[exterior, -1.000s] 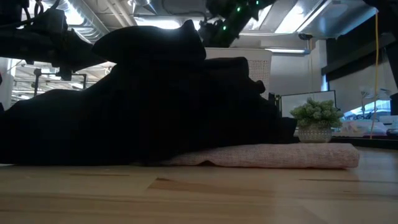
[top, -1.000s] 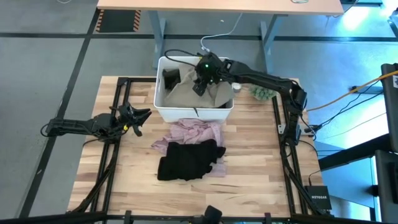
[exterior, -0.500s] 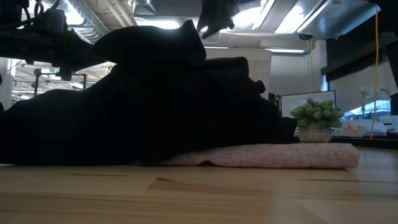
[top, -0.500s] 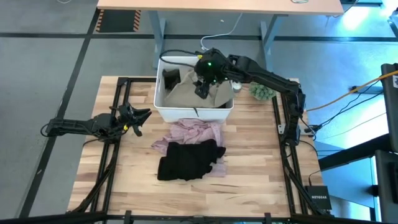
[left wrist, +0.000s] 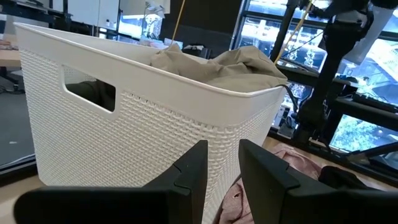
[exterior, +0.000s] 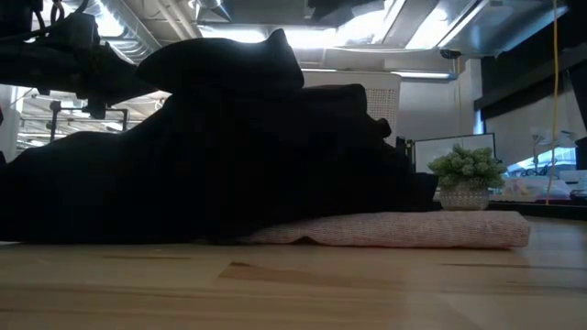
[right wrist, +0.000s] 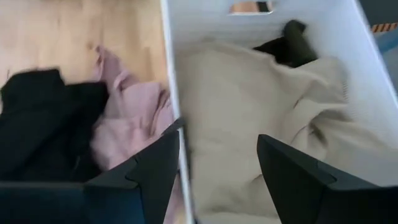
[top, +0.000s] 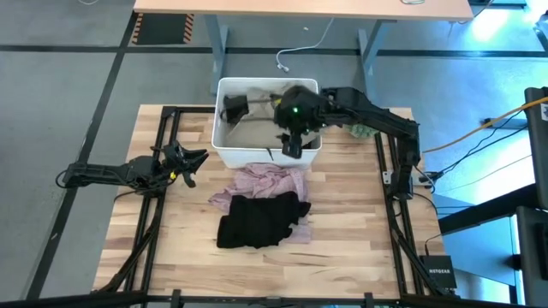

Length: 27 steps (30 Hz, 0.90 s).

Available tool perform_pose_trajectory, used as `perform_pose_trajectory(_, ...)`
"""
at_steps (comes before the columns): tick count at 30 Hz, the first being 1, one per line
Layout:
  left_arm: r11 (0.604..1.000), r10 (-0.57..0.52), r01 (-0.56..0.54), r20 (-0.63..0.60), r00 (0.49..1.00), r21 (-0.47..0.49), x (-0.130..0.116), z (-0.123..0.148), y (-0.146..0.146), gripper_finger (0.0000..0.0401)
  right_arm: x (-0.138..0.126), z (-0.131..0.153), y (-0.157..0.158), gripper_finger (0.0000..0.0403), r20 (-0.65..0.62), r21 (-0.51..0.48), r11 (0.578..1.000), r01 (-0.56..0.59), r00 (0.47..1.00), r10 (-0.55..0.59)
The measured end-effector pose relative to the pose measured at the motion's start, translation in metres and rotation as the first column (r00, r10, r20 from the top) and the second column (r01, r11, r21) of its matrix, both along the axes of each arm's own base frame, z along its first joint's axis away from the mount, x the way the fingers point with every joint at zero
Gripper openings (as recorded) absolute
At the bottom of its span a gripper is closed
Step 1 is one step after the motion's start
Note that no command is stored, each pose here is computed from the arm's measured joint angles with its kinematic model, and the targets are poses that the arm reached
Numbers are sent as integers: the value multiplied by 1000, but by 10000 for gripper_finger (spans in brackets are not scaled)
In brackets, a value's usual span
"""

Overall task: Sort clothes
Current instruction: Put the black shirt into the white laundry organizer

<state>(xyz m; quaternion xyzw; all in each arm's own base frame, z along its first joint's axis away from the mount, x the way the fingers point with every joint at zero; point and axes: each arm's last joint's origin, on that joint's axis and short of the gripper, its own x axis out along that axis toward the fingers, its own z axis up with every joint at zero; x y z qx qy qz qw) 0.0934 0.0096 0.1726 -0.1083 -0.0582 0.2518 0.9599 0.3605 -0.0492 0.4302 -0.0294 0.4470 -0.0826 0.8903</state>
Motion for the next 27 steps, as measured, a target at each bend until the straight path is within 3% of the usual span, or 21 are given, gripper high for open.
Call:
perform_pose_trajectory(10,1000,1,-1,-4,1000,7,0,0,0,86,1,-2,46,232,-31,16,993,-114,993,114)
perform_pose_trajectory(27,1000,0,0,-3,1000,5,0,0,0,86,-6,-7,102,232,-77,-34,985,-171,983,168)
